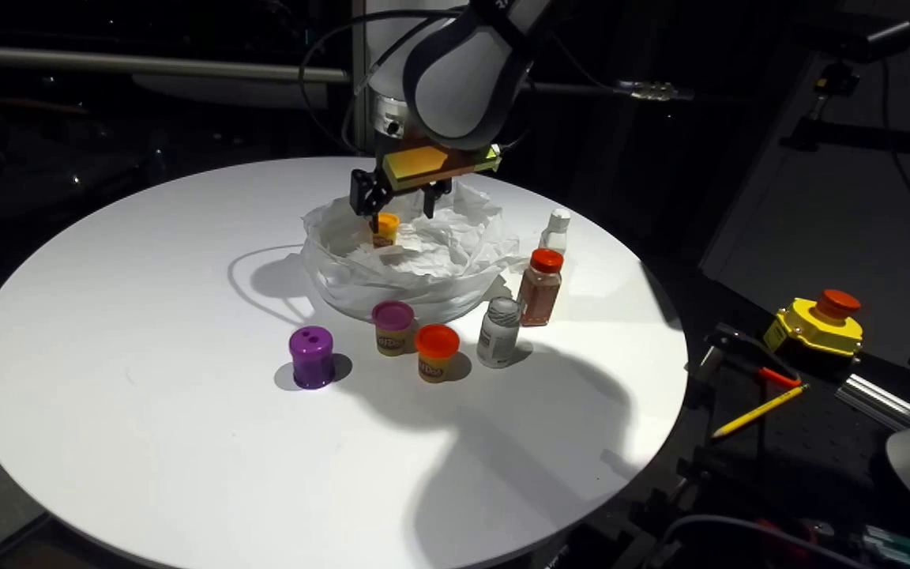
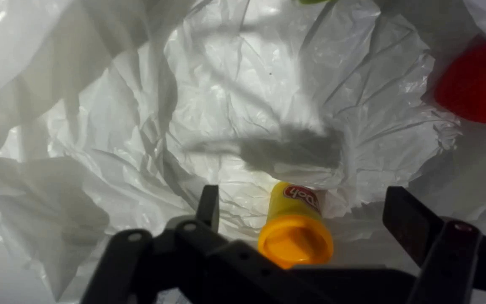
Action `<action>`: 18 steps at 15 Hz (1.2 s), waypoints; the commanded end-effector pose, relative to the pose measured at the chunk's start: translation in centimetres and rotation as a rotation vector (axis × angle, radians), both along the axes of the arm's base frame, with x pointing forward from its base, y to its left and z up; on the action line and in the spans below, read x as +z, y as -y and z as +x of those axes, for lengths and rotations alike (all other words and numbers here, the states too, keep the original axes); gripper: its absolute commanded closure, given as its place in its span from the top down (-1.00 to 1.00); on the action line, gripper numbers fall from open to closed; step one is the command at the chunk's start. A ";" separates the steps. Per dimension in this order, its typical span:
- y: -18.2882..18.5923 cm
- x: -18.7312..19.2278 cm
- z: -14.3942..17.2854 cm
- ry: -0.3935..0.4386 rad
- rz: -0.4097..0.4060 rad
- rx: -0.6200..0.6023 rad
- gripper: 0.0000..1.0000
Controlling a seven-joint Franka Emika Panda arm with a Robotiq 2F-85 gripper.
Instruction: Remove the objects in the plastic and put them on the table
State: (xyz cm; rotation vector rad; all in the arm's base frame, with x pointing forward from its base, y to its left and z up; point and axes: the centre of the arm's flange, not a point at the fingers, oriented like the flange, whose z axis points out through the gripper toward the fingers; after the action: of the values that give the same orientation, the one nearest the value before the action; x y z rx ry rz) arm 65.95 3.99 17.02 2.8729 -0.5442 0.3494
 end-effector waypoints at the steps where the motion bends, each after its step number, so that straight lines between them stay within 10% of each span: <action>1: -0.1 -1.4 2.2 0.055 0.033 -0.010 1.00; 11: 1.3 -2.2 4.2 0.157 0.046 -0.067 1.00; 12: 1.3 -2.3 4.2 0.152 0.046 -0.067 0.50; 18: 1.5 -2.8 4.2 0.144 0.028 -0.075 -0.29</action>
State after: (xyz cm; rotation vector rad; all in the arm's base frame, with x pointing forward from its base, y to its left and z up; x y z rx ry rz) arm 69.16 2.35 14.23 2.8766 -0.6793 0.5068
